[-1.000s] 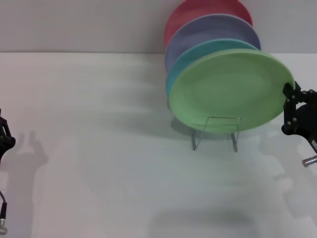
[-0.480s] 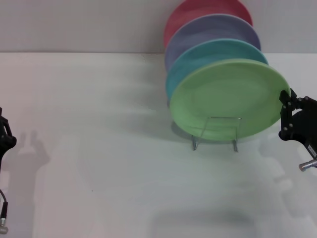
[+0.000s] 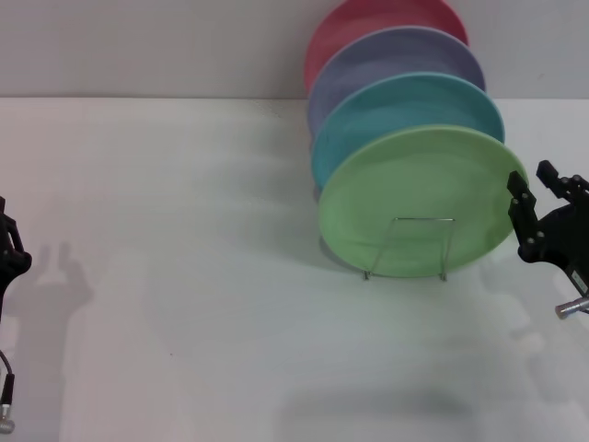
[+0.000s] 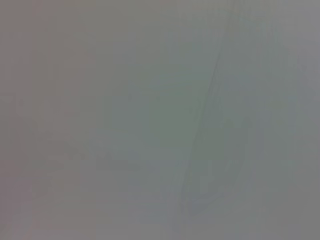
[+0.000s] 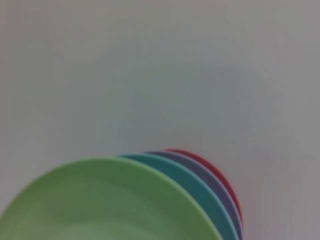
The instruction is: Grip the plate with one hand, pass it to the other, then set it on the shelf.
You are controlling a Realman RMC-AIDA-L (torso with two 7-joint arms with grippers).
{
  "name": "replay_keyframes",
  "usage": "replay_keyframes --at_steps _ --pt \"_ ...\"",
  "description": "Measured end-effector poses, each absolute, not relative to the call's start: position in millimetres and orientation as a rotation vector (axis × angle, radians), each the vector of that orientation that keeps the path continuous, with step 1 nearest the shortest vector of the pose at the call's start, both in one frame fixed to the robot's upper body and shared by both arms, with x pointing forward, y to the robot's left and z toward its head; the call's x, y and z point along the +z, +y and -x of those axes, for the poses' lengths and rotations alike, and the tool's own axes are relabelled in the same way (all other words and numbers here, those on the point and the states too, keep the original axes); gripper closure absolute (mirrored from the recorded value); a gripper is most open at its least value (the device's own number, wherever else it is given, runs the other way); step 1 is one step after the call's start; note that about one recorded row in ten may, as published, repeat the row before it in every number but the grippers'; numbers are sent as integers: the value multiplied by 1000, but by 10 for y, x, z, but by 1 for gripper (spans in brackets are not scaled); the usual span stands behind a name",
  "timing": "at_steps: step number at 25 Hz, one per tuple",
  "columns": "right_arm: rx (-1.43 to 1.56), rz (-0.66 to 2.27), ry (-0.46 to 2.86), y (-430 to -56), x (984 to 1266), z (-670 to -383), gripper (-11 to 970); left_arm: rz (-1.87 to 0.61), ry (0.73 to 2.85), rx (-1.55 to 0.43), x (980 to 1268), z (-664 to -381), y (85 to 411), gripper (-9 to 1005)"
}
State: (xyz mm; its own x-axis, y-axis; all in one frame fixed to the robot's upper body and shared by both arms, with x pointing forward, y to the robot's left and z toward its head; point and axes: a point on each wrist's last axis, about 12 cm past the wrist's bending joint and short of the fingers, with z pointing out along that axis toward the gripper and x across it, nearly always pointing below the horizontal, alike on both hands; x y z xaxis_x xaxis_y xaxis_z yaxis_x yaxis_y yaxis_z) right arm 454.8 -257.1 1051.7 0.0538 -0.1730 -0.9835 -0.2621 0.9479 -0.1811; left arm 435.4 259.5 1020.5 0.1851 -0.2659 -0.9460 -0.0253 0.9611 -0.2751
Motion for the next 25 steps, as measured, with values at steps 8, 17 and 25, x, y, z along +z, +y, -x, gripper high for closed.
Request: replay_keyframes --at_steps 8,17,25 --pt "216 218 1383 -2528 10678 -4348 667 242 1370 -160 10218 -4358 2653 758" --pt "308 -80 1147 -2980 10806 -4178 442 202 1366 -143 10193 -4422 2710 751" --pt "191 -109 1208 -3387 10626 -4500 344 97 1346 -263 10216 -4598 2726 504"
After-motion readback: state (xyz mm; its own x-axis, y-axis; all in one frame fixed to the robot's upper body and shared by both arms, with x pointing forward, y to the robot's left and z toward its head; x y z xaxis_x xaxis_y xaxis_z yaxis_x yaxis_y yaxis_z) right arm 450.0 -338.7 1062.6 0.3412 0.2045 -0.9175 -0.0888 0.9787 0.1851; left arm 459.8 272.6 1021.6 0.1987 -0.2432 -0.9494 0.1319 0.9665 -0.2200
